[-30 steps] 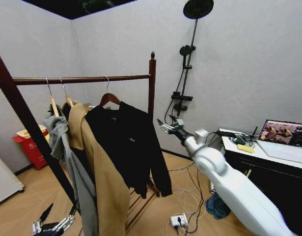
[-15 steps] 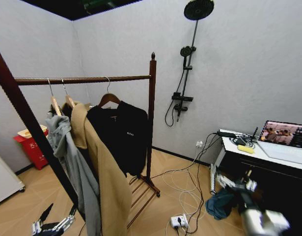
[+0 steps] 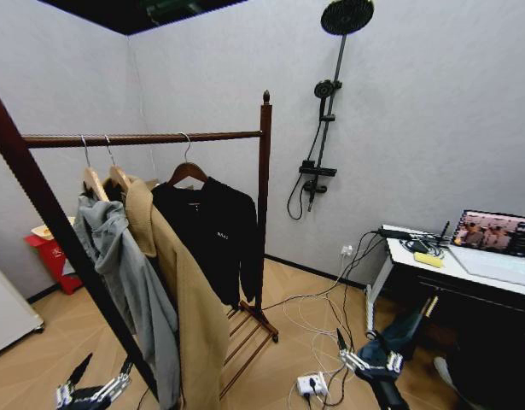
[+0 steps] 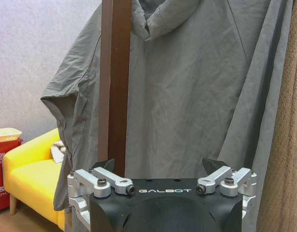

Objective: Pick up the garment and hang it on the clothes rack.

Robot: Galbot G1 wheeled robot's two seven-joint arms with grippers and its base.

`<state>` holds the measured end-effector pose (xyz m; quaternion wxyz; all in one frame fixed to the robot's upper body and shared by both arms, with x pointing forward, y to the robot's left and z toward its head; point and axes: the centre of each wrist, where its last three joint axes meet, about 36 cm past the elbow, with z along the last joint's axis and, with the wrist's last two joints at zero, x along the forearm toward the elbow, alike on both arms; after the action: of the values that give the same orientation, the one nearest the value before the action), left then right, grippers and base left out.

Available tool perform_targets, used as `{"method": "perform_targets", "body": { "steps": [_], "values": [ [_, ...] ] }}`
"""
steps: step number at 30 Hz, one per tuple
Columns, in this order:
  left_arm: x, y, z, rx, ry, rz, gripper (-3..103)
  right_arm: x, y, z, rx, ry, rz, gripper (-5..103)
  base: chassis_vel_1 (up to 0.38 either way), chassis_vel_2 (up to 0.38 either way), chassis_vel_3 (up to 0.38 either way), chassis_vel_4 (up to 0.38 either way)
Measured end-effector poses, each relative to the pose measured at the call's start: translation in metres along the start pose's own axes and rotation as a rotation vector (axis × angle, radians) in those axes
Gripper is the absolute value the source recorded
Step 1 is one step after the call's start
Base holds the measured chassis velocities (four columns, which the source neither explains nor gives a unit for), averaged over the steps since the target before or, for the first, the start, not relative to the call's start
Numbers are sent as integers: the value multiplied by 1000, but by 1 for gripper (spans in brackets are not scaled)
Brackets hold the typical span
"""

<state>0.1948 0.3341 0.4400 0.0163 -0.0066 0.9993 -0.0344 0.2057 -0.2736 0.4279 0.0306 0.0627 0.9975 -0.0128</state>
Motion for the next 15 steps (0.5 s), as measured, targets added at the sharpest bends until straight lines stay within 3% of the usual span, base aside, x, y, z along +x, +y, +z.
{"method": "perform_targets", "body": {
  "steps": [15],
  "values": [
    [0,0,0,0,0,0,100,-2,-2,-1,-1,-3,8,100,0,0,0,0]
  ]
}}
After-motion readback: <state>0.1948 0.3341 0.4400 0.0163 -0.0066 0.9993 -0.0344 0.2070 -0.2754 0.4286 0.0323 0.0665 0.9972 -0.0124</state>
